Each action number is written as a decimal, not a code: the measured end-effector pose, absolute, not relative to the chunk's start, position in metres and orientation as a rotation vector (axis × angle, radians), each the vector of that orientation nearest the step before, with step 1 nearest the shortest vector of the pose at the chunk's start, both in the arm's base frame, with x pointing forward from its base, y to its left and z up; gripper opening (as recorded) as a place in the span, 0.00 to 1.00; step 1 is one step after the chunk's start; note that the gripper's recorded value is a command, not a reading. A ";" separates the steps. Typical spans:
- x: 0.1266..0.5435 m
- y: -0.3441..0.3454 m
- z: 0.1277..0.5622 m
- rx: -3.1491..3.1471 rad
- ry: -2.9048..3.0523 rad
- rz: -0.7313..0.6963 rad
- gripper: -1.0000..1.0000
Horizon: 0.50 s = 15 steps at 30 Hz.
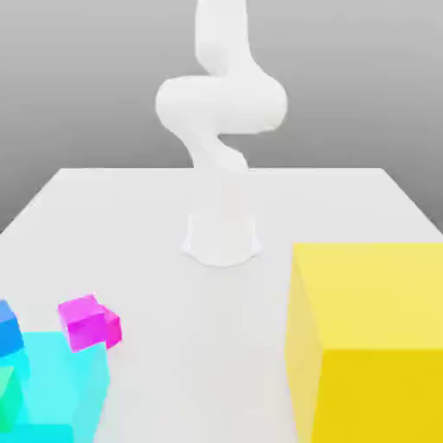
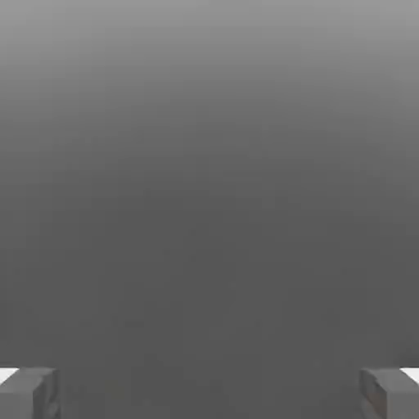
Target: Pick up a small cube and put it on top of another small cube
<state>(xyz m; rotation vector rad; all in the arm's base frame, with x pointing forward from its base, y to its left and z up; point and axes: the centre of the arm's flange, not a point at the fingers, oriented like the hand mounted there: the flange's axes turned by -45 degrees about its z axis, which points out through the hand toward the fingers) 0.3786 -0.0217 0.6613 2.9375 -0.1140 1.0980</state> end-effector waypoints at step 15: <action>0.386 -0.172 0.298 3.010 -0.775 0.236 0.50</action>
